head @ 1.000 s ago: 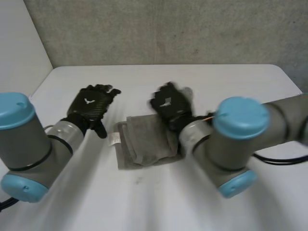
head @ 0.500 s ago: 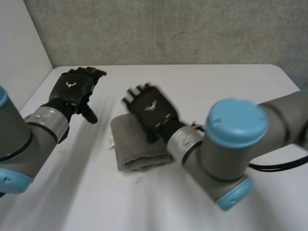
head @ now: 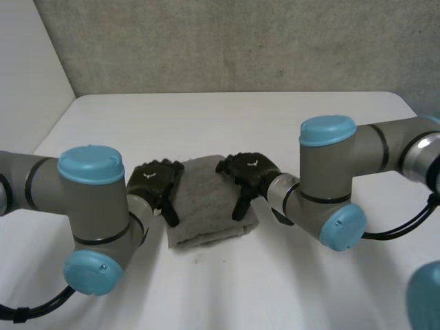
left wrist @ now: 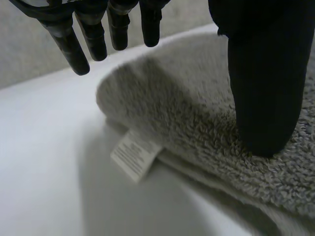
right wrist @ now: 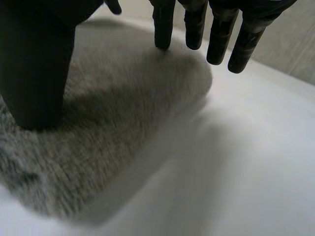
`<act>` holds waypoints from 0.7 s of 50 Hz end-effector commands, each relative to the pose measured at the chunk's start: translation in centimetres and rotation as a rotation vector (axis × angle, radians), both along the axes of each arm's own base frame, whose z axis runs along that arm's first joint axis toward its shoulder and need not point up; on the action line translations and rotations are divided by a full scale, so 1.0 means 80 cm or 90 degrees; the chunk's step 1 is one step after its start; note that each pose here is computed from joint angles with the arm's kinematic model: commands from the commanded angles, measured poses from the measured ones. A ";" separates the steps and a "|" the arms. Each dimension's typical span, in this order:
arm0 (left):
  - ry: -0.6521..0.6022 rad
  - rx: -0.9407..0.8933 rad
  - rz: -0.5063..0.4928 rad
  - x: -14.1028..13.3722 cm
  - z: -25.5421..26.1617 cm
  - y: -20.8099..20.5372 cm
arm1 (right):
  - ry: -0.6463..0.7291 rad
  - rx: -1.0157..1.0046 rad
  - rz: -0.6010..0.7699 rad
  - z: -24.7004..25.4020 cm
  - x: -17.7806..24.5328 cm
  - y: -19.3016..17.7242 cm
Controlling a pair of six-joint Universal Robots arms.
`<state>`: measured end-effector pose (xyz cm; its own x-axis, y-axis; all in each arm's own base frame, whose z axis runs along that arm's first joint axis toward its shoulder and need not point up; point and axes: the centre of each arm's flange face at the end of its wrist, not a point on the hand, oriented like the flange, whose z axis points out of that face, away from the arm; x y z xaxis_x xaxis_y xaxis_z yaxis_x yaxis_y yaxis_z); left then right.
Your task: Fold the towel.
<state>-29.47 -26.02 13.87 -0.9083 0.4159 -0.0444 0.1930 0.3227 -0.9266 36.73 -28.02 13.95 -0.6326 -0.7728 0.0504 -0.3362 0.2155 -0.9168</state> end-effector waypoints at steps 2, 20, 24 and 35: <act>-0.004 0.013 -0.006 0.003 0.003 0.005 | 0.071 -0.070 0.000 -0.002 0.000 -0.006; 0.134 -0.204 0.009 0.053 0.238 -0.022 | -0.076 -0.403 -0.326 0.257 -0.112 -0.035; 0.138 -0.209 0.016 0.074 0.270 -0.025 | -0.068 -0.403 -0.347 0.270 -0.128 -0.031; 0.188 -0.173 -0.009 0.092 0.300 -0.014 | -0.019 -0.305 -0.286 0.257 -0.133 -0.013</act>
<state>-21.97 -27.76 37.65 -0.9149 0.3963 0.0762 -0.0674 0.0361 -0.9971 25.55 -29.82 35.44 -0.9243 -0.2309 0.3039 -0.2717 -0.1611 -0.9488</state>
